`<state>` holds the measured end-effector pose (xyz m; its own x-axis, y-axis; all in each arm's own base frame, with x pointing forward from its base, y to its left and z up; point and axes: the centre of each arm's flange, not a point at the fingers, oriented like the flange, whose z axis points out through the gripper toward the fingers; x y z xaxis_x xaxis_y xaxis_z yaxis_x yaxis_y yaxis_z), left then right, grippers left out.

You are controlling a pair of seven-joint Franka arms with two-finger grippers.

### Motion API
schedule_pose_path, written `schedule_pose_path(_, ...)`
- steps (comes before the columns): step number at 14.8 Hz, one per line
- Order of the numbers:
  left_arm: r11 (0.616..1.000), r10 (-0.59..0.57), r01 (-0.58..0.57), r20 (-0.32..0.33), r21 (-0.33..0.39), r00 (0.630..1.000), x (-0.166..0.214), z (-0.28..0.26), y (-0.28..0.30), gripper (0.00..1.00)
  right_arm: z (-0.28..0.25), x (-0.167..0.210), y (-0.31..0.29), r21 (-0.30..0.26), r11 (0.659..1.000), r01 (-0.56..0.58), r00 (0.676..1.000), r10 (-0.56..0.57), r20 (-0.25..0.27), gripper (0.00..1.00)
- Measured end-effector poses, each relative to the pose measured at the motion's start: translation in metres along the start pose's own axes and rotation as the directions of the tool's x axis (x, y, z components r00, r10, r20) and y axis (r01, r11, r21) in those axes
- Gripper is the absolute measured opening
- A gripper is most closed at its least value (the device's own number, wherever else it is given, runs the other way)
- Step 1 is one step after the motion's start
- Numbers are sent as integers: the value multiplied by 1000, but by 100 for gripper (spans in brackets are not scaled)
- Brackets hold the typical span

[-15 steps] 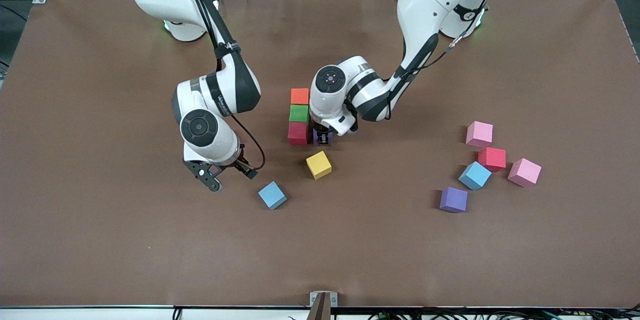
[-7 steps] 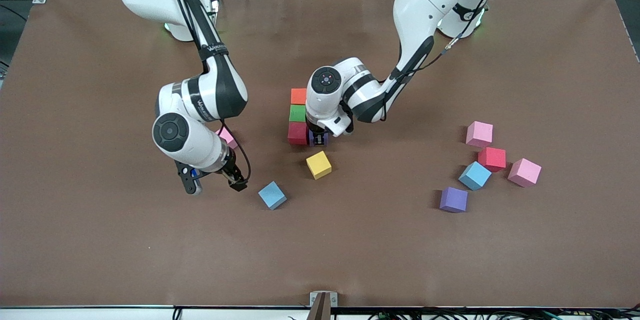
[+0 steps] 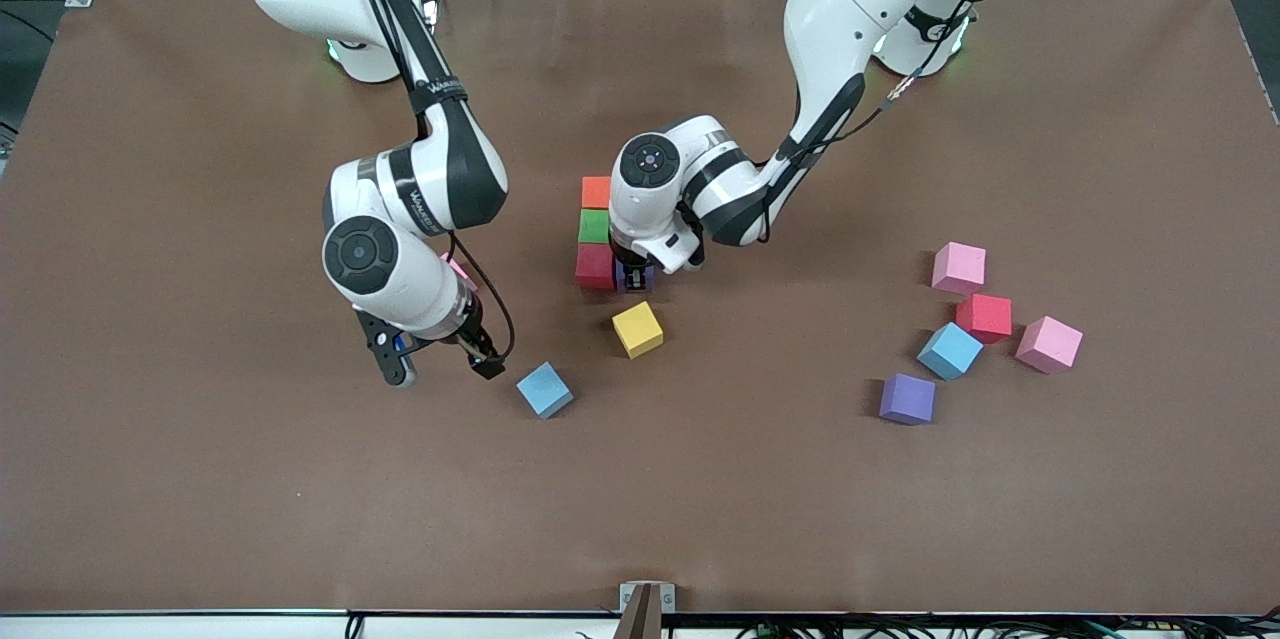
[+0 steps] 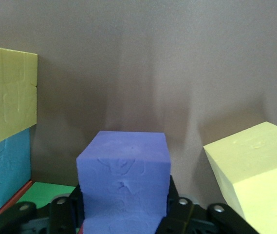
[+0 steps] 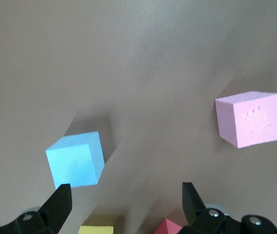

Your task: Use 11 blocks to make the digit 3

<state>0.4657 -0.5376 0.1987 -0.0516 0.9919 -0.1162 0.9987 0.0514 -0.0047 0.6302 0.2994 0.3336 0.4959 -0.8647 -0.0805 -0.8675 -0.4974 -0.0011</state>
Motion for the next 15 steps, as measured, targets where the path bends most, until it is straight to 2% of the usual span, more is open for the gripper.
schedule_pose_path(3,1000,0,0,4,-3,1000,-2,0,1,95,11,-31,-9,44,997,-61,998,61,-13,100)
schedule_pose_path(4,1000,0,0,7,-6,1000,-2,-2,3,100,18,-40,-12,55,996,-77,997,78,-18,100)
schedule_pose_path(10,1000,4,-4,-2,-17,1000,-3,-18,7,100,51,-89,-45,93,986,-141,989,145,-39,100)
schedule_pose_path(15,998,63,-63,-25,-28,998,8,-45,4,100,74,-103,-62,102,986,-130,989,136,-51,100)
